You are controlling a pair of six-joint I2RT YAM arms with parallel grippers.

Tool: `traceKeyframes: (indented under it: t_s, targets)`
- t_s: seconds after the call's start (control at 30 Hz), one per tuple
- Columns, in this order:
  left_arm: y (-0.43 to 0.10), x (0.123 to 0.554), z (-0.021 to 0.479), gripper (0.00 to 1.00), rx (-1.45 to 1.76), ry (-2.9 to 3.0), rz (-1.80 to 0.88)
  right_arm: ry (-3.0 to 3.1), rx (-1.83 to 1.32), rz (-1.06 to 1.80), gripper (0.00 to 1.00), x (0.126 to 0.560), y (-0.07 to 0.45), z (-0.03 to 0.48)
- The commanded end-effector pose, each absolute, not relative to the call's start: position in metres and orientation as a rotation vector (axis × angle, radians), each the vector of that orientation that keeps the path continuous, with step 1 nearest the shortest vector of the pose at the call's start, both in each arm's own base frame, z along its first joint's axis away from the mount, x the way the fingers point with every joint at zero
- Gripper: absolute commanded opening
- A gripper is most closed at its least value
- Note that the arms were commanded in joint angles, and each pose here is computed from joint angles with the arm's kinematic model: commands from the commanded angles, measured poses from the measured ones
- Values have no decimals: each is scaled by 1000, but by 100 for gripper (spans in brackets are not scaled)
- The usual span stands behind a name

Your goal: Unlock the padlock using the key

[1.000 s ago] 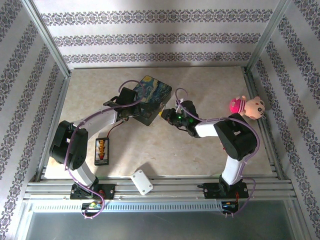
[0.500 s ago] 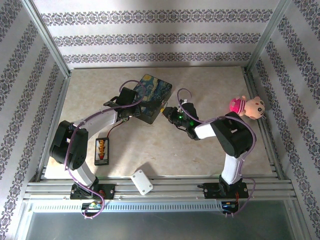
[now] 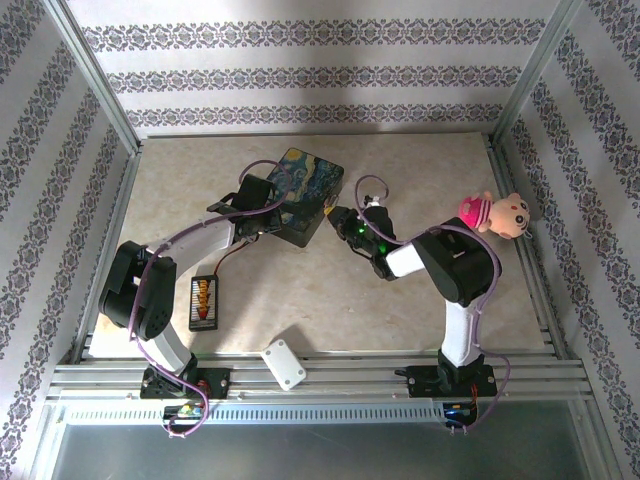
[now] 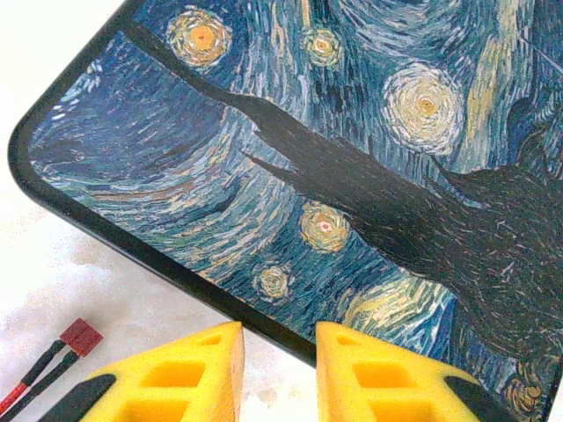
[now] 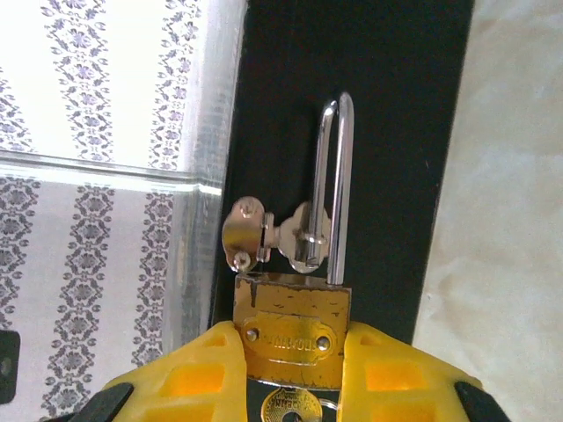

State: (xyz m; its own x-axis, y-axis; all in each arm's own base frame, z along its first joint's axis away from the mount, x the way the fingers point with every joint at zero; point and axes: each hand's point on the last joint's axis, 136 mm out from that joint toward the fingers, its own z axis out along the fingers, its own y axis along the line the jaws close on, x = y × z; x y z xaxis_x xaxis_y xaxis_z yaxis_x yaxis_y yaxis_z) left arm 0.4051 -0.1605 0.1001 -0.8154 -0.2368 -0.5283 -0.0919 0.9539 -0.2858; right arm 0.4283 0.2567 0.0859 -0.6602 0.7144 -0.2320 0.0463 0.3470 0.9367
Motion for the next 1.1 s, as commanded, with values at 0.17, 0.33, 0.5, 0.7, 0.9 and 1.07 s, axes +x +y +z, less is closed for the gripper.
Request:
traceKeyframes:
  t_s: [0.17, 0.33, 0.5, 0.7, 0.9, 1.07]
  targets:
    - [-134, 366, 52, 26, -236, 2715, -163, 1779, 725, 1331, 0, 461, 235, 114]
    - [-130, 366, 52, 26, -245, 2718, -153, 1775, 720, 1328, 0, 460, 233, 117]
    - [-115, 371, 58, 25, -288, 2686, -149, 1813, 700, 1287, 0, 449, 227, 117]
    - [-101, 387, 84, 28, -350, 2582, -216, 1953, 649, 1156, 0, 414, 211, 109]
    - [-97, 400, 110, 39, -396, 2493, -280, 2211, 501, 927, 0, 359, 190, 104]
    - [-97, 404, 130, 59, -456, 2428, -355, 2451, 281, 787, 0, 315, 183, 112]
